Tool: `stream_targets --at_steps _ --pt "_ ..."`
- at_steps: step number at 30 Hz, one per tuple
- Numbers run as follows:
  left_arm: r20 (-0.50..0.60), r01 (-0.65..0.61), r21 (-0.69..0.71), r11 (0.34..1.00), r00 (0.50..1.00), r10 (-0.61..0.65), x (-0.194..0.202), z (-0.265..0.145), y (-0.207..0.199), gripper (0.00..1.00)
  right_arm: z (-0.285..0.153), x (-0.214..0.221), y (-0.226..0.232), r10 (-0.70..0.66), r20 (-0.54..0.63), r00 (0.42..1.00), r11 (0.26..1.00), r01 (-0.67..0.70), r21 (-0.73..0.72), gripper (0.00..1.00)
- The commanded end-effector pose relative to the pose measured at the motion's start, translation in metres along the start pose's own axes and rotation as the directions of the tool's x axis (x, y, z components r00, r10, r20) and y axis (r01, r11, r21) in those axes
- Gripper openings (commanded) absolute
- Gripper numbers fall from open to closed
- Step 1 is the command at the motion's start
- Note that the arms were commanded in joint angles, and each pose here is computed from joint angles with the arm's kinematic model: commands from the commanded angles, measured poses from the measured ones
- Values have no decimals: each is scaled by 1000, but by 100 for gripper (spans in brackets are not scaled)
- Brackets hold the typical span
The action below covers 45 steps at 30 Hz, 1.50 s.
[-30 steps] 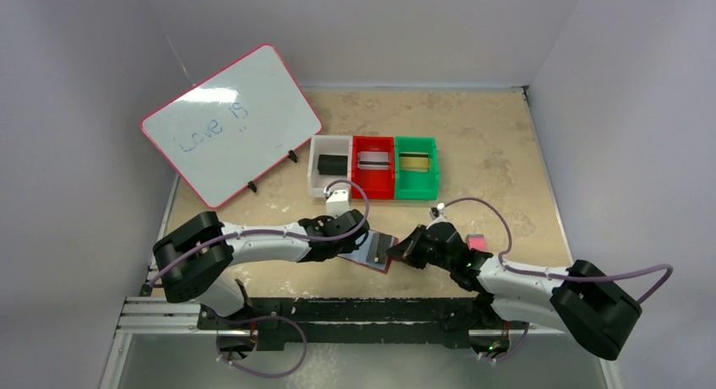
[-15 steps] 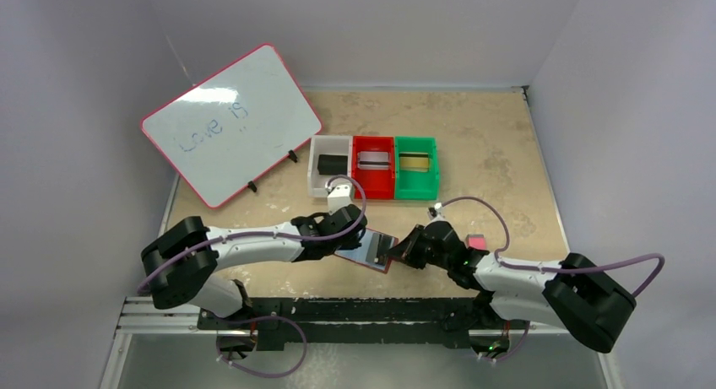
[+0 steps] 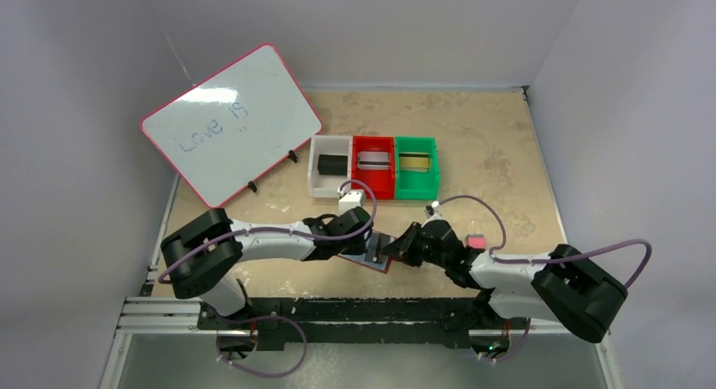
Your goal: Take the credit cards out of the card holder
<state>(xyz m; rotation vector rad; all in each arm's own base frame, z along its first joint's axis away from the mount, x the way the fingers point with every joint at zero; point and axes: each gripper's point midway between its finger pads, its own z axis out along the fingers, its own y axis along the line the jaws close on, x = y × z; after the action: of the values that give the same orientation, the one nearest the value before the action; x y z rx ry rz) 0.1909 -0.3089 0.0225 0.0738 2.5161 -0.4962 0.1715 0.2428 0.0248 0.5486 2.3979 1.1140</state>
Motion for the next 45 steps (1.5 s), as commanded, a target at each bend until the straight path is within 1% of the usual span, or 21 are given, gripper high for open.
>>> stream_targets --at_steps 1,3,5,6,8,10,12,14,17,19,23,27,33,34,36,37,39,42,44,45 --pt "-14 -1 -22 1000 1000 1 7 1 11 8 4 -9 29 2 21 1000 996 0 -87 18" --pt "-15 -5 -33 999 1000 5 7 1 13 7 4 -9 30 -2 20 1000 996 3 -88 9" --pt "-11 -4 -58 998 1000 4 7 0 19 7 4 -11 30 -10 25 1000 996 12 -86 1" --pt "4 -1 -70 998 1000 1 4 0 20 6 3 -13 30 -16 34 999 997 19 -70 0" --pt "33 9 -81 997 999 -6 -3 -4 22 8 1 -16 21 -26 48 999 1000 27 -10 0" --pt "80 26 -99 995 997 -18 -15 -12 24 14 -4 -19 13 -37 63 997 999 34 39 0" --pt "140 42 -103 994 990 -28 -33 -24 22 18 -10 -22 16 -53 77 996 998 51 29 0" --pt "203 61 -112 992 978 -37 -51 -36 22 25 -13 -22 24 -74 71 995 997 74 2 0" --pt "277 88 -132 987 960 -48 -75 -52 24 29 -16 -21 41 -108 48 993 993 110 -30 0" --pt "301 104 -151 983 952 -55 -85 -59 29 32 -18 -23 42 -113 42 993 994 113 8 0" --pt "305 156 -169 973 947 -99 -97 -64 46 32 -30 -35 68 -158 82 984 986 162 -38 0" --pt "306 201 -171 965 941 -142 -109 -71 63 34 -41 -51 77 -198 125 972 980 197 17 0" --pt "342 230 -200 952 927 -153 -130 -88 81 40 -37 -66 98 -267 129 955 963 262 58 0" --pt "344 230 -211 950 927 -148 -133 -91 84 40 -36 -67 96 -288 107 952 956 278 95 0" --pt "360 234 -235 943 923 -139 -140 -97 90 40 -39 -60 73 -269 34 963 941 255 222 0" --pt "370 242 -243 939 919 -140 -142 -99 94 40 -41 -54 63 -260 -3 966 935 252 248 0" --pt "381 260 -244 934 912 -154 -147 -99 99 40 -45 -38 54 -234 -57 970 945 241 220 0" --pt "392 261 -256 931 908 -146 -157 -104 102 41 -42 -31 70 -220 -35 975 972 222 75 0" --pt "401 258 -279 925 907 -132 -162 -109 105 41 -35 -29 75 -210 -42 977 976 212 44 0" --pt "404 257 -284 924 906 -127 -164 -111 105 41 -30 -27 71 -190 -57 980 979 193 66 0"
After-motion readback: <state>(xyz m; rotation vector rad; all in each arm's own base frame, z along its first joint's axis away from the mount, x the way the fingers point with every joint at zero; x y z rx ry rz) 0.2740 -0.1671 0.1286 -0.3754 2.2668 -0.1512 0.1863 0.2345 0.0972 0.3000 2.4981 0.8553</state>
